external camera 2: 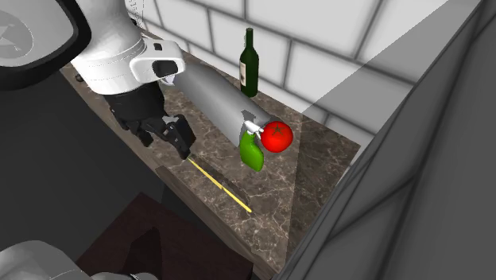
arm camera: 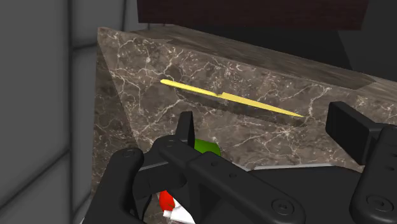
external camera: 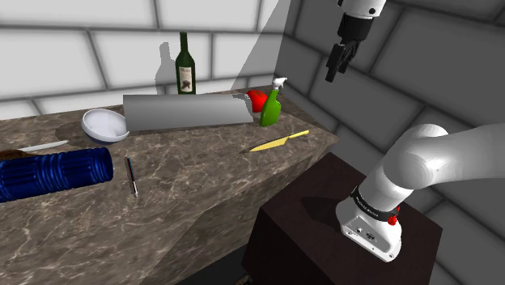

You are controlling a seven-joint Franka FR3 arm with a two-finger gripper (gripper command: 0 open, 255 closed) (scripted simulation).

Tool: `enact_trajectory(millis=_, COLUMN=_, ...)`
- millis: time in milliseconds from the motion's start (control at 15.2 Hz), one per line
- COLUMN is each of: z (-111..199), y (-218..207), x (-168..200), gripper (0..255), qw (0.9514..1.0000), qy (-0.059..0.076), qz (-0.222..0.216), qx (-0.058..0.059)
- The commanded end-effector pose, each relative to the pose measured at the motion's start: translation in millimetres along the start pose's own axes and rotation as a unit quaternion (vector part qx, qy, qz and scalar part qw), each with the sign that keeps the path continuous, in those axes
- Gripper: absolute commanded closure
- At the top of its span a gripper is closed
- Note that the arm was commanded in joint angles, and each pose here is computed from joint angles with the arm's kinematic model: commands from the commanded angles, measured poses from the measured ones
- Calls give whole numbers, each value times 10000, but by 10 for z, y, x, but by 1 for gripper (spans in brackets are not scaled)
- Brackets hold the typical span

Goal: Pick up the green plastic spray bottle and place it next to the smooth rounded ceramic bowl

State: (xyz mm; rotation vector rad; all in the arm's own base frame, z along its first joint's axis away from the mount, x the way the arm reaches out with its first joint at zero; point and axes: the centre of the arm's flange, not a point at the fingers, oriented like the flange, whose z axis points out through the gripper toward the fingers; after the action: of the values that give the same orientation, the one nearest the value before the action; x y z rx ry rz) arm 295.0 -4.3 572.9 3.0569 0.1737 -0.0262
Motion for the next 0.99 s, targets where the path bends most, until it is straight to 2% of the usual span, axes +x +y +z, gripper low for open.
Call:
enact_trajectory(millis=0, z=0, y=0, x=0, gripper=0, qw=10000, qy=0, qz=0, qx=0)
enact_trajectory(millis=198, z=257, y=361, x=12, gripper=0, qw=9972, qy=278, qz=-659, qx=212)
enact_trajectory(millis=330, z=435, y=592, x=54, gripper=0, qw=9923, qy=462, qz=-1096, qx=352)
enact_trajectory(millis=462, z=618, y=814, x=122, gripper=0, qw=9849, qy=646, qz=-1531, qx=492)
enact_trajectory(millis=660, z=898, y=1122, x=273, gripper=0, qw=9692, qy=918, qz=-2175, qx=699)
enact_trajectory(millis=792, z=1086, y=1308, x=404, gripper=0, qw=9558, qy=1096, qz=-2598, qx=834)
enact_trajectory(millis=924, z=1274, y=1477, x=558, gripper=0, qw=9400, qy=1272, qz=-3015, qx=968)
